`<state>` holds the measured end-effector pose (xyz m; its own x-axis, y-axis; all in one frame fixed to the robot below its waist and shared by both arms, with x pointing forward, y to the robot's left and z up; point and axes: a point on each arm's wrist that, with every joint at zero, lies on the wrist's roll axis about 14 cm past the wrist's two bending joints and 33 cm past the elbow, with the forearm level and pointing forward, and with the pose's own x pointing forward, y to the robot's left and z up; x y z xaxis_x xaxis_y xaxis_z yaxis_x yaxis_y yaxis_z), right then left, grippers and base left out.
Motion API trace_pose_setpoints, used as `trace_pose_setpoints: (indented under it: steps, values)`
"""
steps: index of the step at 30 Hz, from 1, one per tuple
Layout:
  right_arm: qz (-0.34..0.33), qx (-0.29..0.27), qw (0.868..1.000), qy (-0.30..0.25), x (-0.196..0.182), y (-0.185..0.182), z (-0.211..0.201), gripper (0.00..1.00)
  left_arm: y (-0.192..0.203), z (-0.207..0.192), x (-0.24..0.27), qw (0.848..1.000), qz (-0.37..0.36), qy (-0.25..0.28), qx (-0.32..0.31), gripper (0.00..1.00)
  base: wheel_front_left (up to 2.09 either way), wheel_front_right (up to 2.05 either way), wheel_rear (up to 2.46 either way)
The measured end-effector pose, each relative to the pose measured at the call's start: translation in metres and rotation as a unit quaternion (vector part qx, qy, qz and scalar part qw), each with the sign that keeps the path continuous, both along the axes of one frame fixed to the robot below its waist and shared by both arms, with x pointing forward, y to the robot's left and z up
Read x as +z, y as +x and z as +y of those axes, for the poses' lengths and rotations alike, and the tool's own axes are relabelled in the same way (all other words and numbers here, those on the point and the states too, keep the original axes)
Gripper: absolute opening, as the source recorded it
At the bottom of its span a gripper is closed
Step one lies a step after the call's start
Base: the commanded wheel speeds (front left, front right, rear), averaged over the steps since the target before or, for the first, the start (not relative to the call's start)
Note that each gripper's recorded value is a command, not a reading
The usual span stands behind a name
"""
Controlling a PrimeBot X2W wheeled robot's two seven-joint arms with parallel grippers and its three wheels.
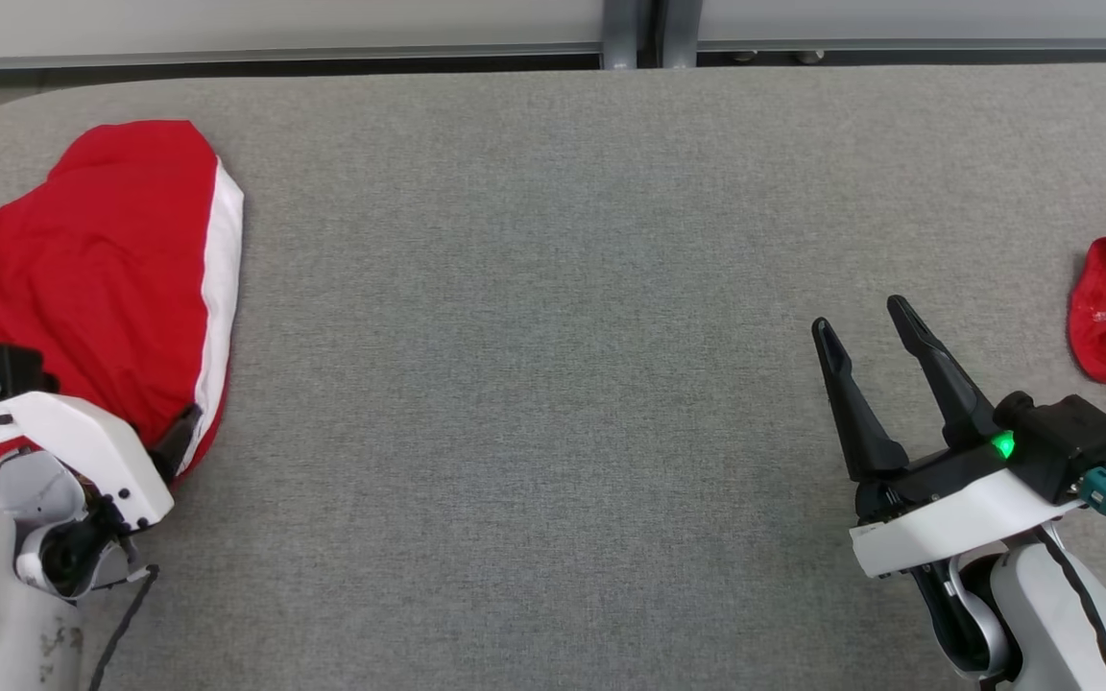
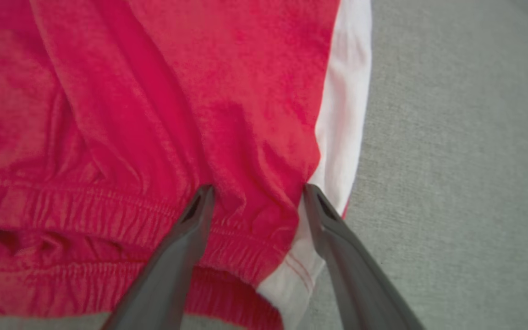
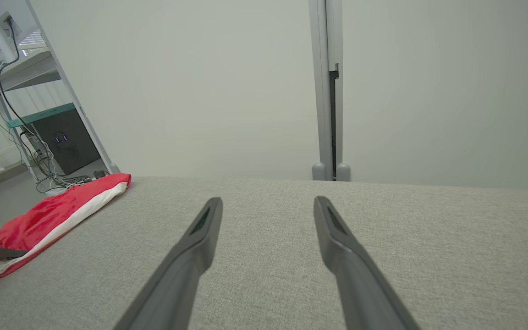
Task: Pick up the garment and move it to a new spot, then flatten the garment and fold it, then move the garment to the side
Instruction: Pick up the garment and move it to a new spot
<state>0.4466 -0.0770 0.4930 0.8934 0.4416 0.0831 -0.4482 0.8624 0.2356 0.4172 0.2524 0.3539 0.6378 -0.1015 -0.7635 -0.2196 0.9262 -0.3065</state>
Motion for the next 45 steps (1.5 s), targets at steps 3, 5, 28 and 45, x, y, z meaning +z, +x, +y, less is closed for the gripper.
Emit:
trace_pose_setpoints:
  steps: [3,5,28,45]
  values:
    - [0.001,-0.006,1.000,-0.001,-0.001,0.001,-0.005,1.00,-0.004,-0.003,-0.011,0.999,0.031,-0.012,-0.005,1.00,0.00,0.00,0.00]
    - [0.001,-0.008,1.000,-0.002,-0.001,0.002,-0.006,1.00,-0.004,-0.004,-0.011,0.999,0.040,-0.018,-0.009,1.00,0.00,0.00,0.00]
    - [-0.034,-0.017,0.999,0.024,0.039,-0.026,0.002,1.00,0.026,-0.032,0.113,0.974,-0.138,0.077,-0.162,0.00,0.00,0.00,0.00]
    - [-0.084,-0.128,0.988,0.029,0.075,-0.062,-0.068,1.00,-0.004,-0.238,0.275,0.826,-0.352,0.045,-0.439,0.00,0.00,0.00,0.00]
